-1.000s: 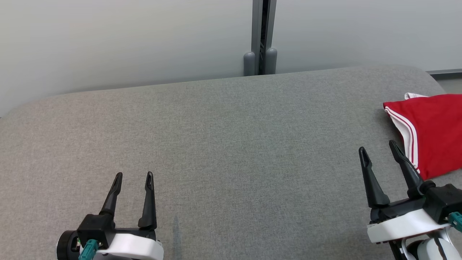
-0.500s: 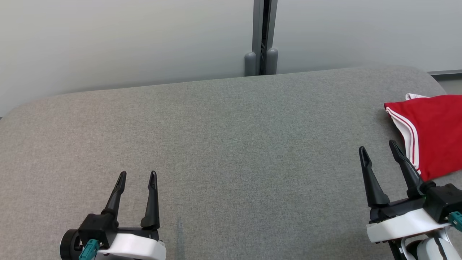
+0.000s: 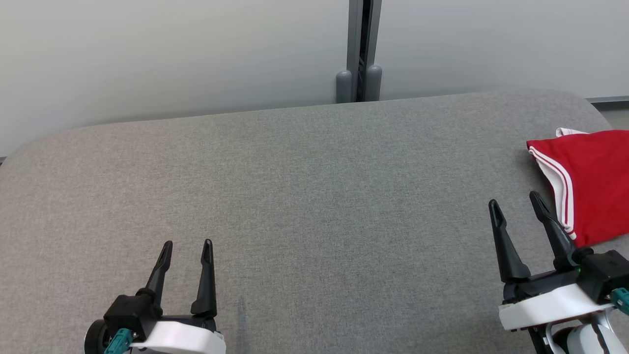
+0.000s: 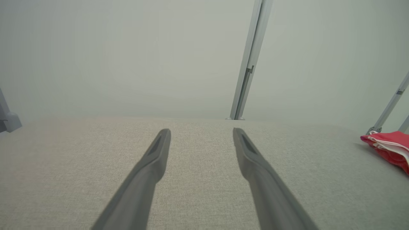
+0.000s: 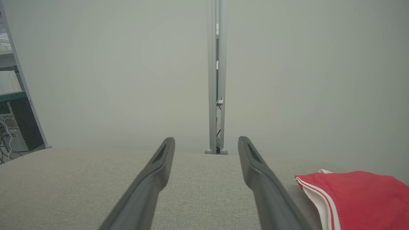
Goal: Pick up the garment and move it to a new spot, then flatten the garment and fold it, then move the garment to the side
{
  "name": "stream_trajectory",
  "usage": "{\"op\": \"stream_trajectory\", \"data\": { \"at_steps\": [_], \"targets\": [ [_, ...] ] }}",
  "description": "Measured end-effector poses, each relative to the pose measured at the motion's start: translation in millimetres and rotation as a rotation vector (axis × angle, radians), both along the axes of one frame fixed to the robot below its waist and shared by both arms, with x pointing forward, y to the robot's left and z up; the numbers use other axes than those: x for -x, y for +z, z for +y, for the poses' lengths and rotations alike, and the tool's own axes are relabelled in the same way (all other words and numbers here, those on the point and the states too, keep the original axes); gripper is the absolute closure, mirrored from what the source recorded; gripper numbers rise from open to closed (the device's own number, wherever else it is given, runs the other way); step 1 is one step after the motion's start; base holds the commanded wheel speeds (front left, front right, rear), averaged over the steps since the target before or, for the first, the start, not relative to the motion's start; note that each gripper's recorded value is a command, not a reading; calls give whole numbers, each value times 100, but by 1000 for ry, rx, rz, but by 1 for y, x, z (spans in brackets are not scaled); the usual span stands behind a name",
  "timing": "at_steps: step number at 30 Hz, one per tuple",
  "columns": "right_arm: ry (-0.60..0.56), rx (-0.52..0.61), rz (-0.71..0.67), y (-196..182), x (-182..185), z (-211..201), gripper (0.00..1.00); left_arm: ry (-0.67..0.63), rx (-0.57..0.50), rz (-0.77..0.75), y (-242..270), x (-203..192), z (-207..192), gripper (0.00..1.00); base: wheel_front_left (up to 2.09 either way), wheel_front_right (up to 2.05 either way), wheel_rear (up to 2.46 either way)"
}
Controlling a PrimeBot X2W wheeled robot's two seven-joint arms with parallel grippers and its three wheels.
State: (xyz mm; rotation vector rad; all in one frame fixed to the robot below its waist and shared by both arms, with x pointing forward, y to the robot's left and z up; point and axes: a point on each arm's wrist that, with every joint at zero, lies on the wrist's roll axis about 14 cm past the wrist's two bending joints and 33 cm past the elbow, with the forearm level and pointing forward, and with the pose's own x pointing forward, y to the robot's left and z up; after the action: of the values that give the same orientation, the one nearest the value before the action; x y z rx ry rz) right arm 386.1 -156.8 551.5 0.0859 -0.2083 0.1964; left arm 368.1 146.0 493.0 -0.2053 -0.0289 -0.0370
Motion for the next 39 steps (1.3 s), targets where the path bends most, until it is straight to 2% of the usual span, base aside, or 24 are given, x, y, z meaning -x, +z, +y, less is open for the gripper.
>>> {"op": "stream_trajectory", "data": {
  "at_steps": [35, 36, 39],
  "targets": [
    [40, -3, 11, -3, -1, 12, 0, 30, 44, 40, -11, 5, 9, 0, 0, 0, 0],
    [41, -3, 12, -4, -1, 12, 100, 32, 44, 39, -11, 5, 9, 100, 0, 0, 0],
    [42, -9, 56, -18, 3, 15, 100, 32, 45, 80, -24, 11, 8, 100, 0, 0, 0]
  ]
}}
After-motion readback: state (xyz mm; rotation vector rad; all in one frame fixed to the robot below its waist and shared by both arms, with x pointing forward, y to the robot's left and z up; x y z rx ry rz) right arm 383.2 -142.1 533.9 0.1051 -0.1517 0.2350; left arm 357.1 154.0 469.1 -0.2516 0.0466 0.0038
